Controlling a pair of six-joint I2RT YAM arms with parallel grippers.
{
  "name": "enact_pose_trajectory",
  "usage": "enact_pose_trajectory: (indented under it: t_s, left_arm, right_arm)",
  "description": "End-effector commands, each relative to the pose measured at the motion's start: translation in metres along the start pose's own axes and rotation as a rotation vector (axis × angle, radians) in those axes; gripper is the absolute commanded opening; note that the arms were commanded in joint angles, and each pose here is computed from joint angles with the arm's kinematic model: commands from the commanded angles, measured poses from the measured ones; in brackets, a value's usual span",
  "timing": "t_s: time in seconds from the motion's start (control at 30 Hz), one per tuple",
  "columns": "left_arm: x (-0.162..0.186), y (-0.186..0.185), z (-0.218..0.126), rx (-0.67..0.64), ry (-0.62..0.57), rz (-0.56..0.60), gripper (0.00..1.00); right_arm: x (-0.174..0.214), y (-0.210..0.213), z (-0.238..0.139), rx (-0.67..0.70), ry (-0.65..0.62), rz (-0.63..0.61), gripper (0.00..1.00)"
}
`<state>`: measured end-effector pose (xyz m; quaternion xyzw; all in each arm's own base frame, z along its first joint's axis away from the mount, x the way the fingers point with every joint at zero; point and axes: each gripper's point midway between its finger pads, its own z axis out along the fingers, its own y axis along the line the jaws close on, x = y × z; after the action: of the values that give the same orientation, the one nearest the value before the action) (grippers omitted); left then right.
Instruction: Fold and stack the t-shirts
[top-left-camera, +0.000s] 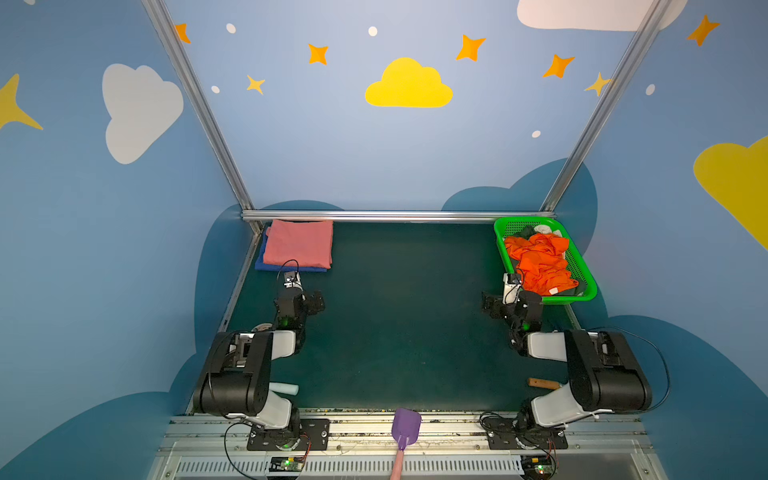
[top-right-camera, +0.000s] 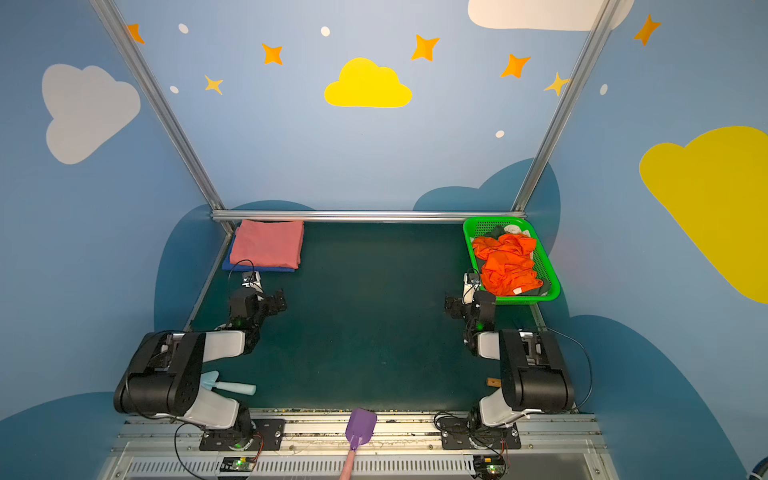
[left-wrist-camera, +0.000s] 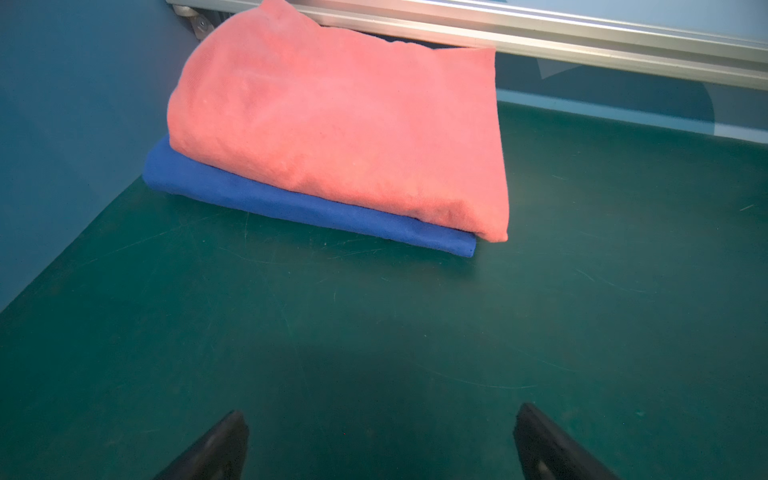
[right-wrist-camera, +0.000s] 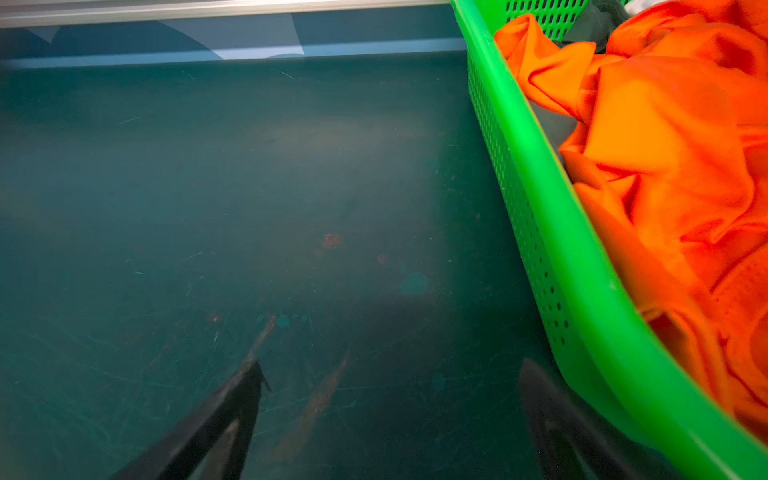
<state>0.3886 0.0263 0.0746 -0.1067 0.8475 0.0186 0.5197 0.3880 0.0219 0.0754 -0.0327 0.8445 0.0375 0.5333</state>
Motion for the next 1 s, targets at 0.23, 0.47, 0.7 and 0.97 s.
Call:
enact_pose_trajectory:
  t_s: [0.23,0.47,0.7,0.97]
  left_arm:
    - [-0.0069,-0.0011,0.0006,0.006,-0.015,0.000,1.00]
    - [-0.0070,-0.0007,0.0006,0.005,-0.015,-0.001,1.00]
    - [-0.0070,-0.0011,0.0006,0.006,-0.016,0.000,1.00]
    - [-0.0070,-0.0009,0.0006,0.006,-0.015,-0.001,1.00]
  right_arm:
    - [-0.0161,0.0016,-0.0002,-0.004,-0.035,-0.012,0.98]
    - [-0.0169,0.0007,0.0001,-0.007,-0.036,-0.007,0.97]
    - [-0.0164,0.0007,0.0000,-0.007,-0.035,-0.008,0.97]
    - [-0.0164,0.0006,0.0000,-0.006,-0.035,-0.008,0.97]
